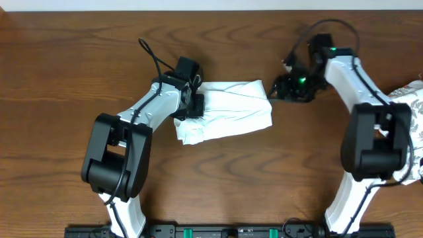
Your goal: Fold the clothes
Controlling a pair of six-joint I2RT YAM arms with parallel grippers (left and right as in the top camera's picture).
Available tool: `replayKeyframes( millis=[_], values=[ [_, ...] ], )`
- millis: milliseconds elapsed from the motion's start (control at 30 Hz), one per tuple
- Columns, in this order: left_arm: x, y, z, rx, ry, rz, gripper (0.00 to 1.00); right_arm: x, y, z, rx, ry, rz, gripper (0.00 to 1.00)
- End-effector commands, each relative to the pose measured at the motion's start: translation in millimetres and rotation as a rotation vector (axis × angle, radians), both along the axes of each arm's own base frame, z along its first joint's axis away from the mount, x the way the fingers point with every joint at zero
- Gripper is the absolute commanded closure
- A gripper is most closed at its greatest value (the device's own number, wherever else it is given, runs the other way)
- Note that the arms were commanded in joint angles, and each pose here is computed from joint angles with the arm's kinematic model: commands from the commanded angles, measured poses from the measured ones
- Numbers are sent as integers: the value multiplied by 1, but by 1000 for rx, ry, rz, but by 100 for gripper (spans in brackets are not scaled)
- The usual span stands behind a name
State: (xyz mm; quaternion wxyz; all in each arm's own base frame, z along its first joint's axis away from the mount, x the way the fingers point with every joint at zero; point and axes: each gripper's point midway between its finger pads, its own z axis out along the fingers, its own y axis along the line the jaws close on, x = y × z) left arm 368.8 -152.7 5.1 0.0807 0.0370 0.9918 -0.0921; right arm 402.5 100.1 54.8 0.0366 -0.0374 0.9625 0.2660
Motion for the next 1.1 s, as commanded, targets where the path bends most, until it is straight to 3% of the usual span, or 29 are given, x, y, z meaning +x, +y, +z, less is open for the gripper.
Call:
replayKeyframes(
  millis=[0, 433, 667, 800, 867, 1067],
  values=[
    [-8, 18, -16, 75, 37, 15, 81, 3, -4, 9, 41, -33, 1, 25],
    [-8, 18, -16, 76, 37, 16, 81, 13, 29, -34, 87, -22, 62, 30],
    [-9, 15, -16, 57, 42, 12, 81, -2, 64, -41, 225, 27, 126, 34],
    [-9, 15, -16, 55, 44, 12, 81, -9, 85, -54, 231, 46, 164, 41],
    [-9, 15, -16, 55, 44, 12, 81, -12, 91, -59, 231, 57, 174, 49],
    [-9, 15, -16, 55, 44, 11, 81, -10, 85, -55, 237, 55, 159, 86]
  ],
)
